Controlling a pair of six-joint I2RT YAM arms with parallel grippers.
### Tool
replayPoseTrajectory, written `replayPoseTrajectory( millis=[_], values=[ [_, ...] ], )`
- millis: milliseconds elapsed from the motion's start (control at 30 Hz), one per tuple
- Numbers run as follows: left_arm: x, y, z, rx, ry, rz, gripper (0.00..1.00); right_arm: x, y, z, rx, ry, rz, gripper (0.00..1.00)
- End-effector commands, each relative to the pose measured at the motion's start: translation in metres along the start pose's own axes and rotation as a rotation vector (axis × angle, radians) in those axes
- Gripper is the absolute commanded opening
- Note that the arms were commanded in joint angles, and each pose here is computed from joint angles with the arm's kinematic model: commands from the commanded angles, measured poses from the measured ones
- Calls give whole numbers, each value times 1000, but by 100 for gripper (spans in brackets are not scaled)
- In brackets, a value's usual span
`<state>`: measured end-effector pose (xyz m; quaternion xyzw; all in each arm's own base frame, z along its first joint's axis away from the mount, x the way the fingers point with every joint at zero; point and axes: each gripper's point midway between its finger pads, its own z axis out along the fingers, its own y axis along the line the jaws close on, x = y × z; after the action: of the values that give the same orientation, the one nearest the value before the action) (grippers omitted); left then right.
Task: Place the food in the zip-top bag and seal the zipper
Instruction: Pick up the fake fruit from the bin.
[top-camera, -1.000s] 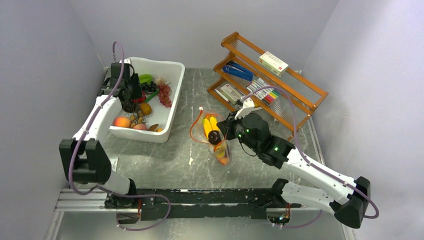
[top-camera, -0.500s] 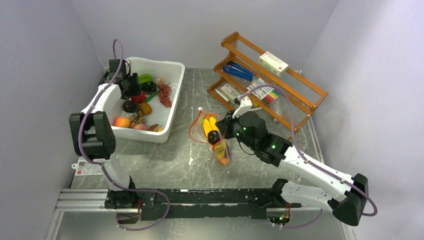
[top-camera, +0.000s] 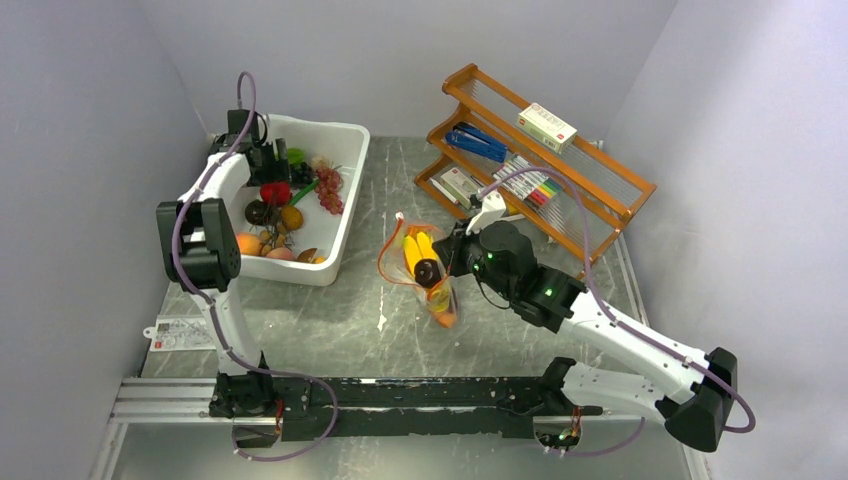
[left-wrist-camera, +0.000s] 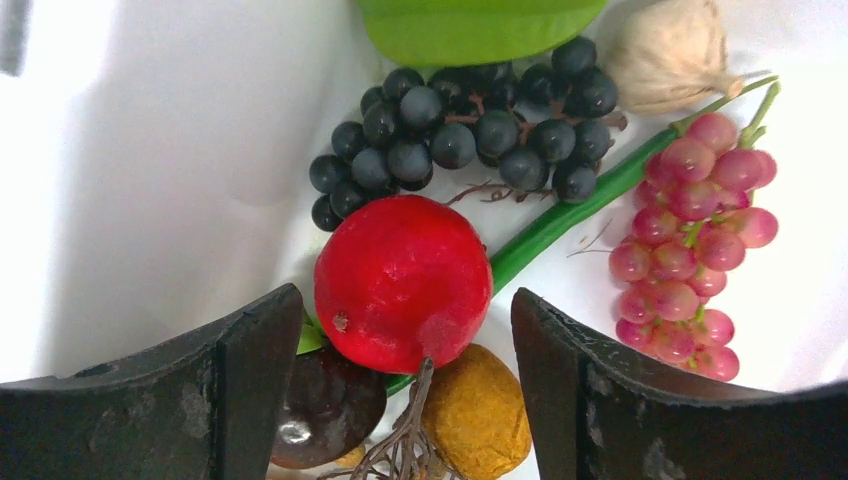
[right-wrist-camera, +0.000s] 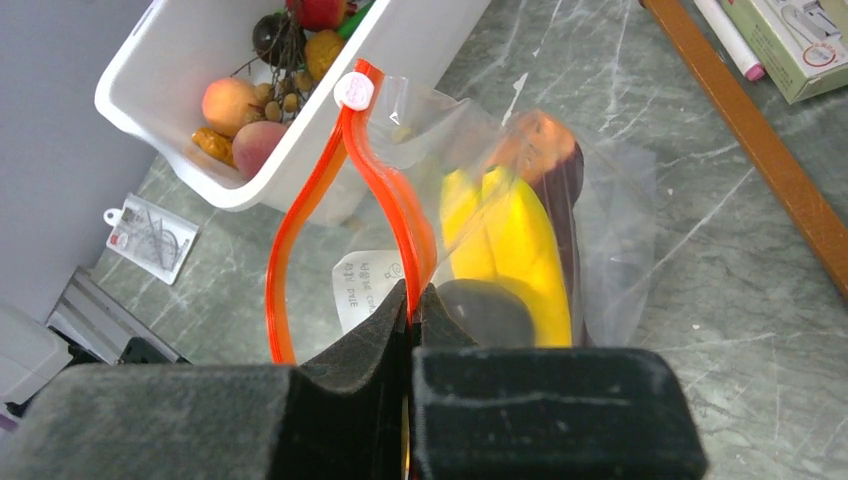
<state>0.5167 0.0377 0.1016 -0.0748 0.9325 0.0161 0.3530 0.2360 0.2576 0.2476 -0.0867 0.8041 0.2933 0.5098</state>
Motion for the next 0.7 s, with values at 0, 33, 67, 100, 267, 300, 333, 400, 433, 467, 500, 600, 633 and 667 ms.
replayPoseTrajectory(
  millis=[0,33,67,100,267,300,333,400,433,467,500,600,633,667],
  values=[
    [8,3,10,-3,35,7,76,-35,10,-9,-14,-91,19,0],
    [12,3,14,1,44,6,76,-35,10,-8,-12,-92,20,0],
    [14,2,17,4,53,7,76,-35,9,-8,-12,-94,21,0],
    [17,2,20,3,69,5,75,-35,10,-8,-13,-95,21,0],
    [27,1,27,10,100,7,77,-33,11,-6,-15,-87,31,0],
    [26,1,28,11,95,9,77,-34,11,-6,-17,-89,32,0],
    [26,0,29,14,94,11,77,-34,11,-7,-18,-91,34,0],
    [25,-2,31,25,96,13,75,-35,11,-8,-19,-94,36,0],
    [25,-3,31,33,99,14,72,-35,11,-8,-17,-94,36,0],
    [24,-4,30,40,97,14,68,-35,11,-8,-16,-95,37,0],
    [23,-5,29,46,93,11,66,-35,11,-9,-17,-96,38,0],
    [18,-8,21,57,79,7,63,-33,10,-9,-20,-92,41,0],
    [15,-8,18,59,73,5,62,-33,11,-9,-22,-92,41,0],
    [12,-9,13,62,63,3,61,-33,11,-9,-21,-90,41,0]
  ],
)
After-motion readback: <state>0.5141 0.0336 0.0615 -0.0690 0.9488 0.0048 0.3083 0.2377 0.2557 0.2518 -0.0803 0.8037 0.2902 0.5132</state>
